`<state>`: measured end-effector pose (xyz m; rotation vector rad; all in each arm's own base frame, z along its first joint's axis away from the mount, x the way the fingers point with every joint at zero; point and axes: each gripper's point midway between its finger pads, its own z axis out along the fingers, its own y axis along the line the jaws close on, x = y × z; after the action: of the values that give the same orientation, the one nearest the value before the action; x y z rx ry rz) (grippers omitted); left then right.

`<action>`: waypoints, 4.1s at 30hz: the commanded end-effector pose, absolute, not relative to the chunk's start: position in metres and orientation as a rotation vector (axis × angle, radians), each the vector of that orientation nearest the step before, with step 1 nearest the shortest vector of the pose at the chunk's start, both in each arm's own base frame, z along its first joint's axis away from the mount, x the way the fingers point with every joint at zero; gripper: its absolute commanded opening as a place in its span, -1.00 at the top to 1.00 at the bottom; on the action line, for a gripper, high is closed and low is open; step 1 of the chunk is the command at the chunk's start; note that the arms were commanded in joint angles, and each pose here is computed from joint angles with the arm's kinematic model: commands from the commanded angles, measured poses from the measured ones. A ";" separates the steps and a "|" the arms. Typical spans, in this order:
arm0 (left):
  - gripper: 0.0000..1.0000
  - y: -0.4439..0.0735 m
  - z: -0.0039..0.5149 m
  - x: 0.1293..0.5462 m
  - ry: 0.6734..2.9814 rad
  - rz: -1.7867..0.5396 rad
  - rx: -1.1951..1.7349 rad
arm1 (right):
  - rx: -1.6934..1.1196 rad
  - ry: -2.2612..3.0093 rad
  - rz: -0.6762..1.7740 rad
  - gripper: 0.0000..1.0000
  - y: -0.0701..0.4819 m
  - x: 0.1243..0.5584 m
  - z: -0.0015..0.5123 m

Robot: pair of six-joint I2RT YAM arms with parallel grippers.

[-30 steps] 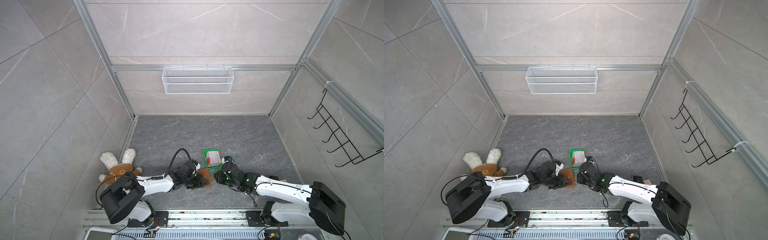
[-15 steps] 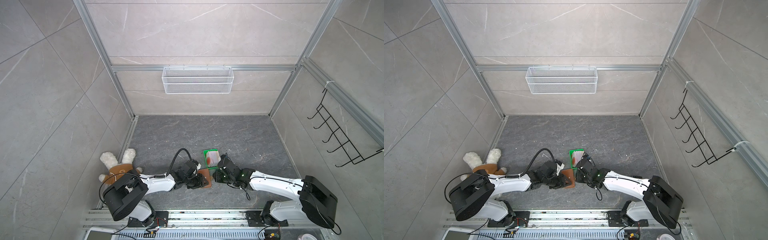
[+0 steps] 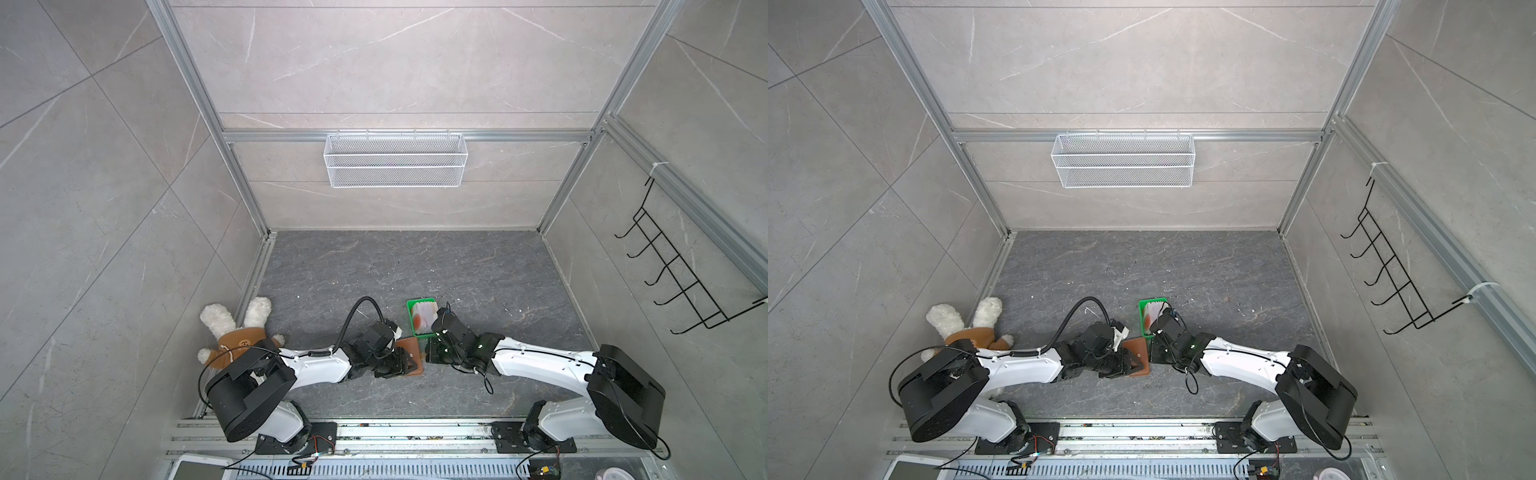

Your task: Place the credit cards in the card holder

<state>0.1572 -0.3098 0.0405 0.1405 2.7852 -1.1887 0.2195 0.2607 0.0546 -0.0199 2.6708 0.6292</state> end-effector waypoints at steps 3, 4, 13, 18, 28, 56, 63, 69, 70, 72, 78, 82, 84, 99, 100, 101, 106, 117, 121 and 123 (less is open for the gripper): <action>0.24 -0.301 0.026 0.146 2.850 -1.113 0.109 | -0.046 2.692 0.599 0.96 0.258 0.218 0.055; 0.24 -0.302 0.027 0.144 2.851 -1.114 0.113 | -0.046 2.688 0.612 0.97 0.258 0.217 0.057; 0.24 -0.304 0.028 0.134 2.857 -1.125 0.130 | -0.044 2.658 0.675 1.00 0.258 0.208 0.076; 0.24 -0.304 0.030 0.136 2.850 -1.123 0.125 | -0.061 2.650 0.673 1.00 0.263 0.206 0.081; 0.24 -0.315 0.071 0.132 2.755 -1.233 0.312 | -0.059 2.676 0.612 1.00 0.264 0.209 0.071; 0.04 -0.288 0.063 0.215 2.771 -1.136 0.320 | 0.008 2.684 0.596 1.00 0.258 0.205 0.063; 0.05 -0.290 0.039 0.201 2.849 -1.077 0.343 | 0.018 2.669 0.605 1.00 0.260 0.209 0.068; 0.05 -0.295 0.026 0.191 2.896 -1.026 0.338 | 0.027 2.667 0.607 1.00 0.263 0.211 0.068; 0.05 -0.294 0.025 0.190 2.901 -1.015 0.332 | 0.025 2.668 0.608 1.00 0.263 0.211 0.069; 0.05 -0.293 0.022 0.190 2.908 -0.993 0.322 | 0.024 2.668 0.605 1.00 0.264 0.212 0.069; 0.05 -0.296 0.017 0.183 2.933 -0.977 0.320 | 0.020 2.679 0.603 1.00 0.266 0.212 0.067; 0.05 -0.297 0.015 0.177 2.939 -0.974 0.322 | 0.014 2.693 0.599 1.00 0.269 0.212 0.062; 0.06 -0.298 0.015 0.175 2.941 -0.973 0.327 | 0.015 2.701 0.592 1.00 0.269 0.212 0.059; 0.25 -0.299 0.006 0.168 2.960 -0.910 0.299 | -0.008 2.712 0.644 1.00 0.283 0.214 0.051; 0.26 -0.298 0.006 0.169 2.960 -0.908 0.297 | -0.011 2.713 0.645 1.00 0.283 0.214 0.051; 0.25 -0.298 0.006 0.169 2.961 -0.907 0.295 | -0.012 2.713 0.647 1.00 0.284 0.214 0.051; 0.26 -0.300 0.006 0.169 2.958 -0.911 0.297 | -0.017 2.721 0.650 1.00 0.285 0.213 0.048; 0.28 -0.298 0.005 0.169 2.959 -0.907 0.291 | -0.025 2.770 0.552 1.00 0.273 0.208 0.042; 0.29 -0.297 0.003 0.168 2.962 -0.904 0.288 | -0.035 2.780 0.508 1.00 0.265 0.206 0.044; 0.30 -0.297 0.002 0.167 2.966 -0.901 0.286 | -0.041 2.781 0.509 1.00 0.264 0.204 0.045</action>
<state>0.1800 -0.3121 0.0254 0.3159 2.8752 -1.0009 0.2107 0.2725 0.0433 -0.0074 2.7547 0.5673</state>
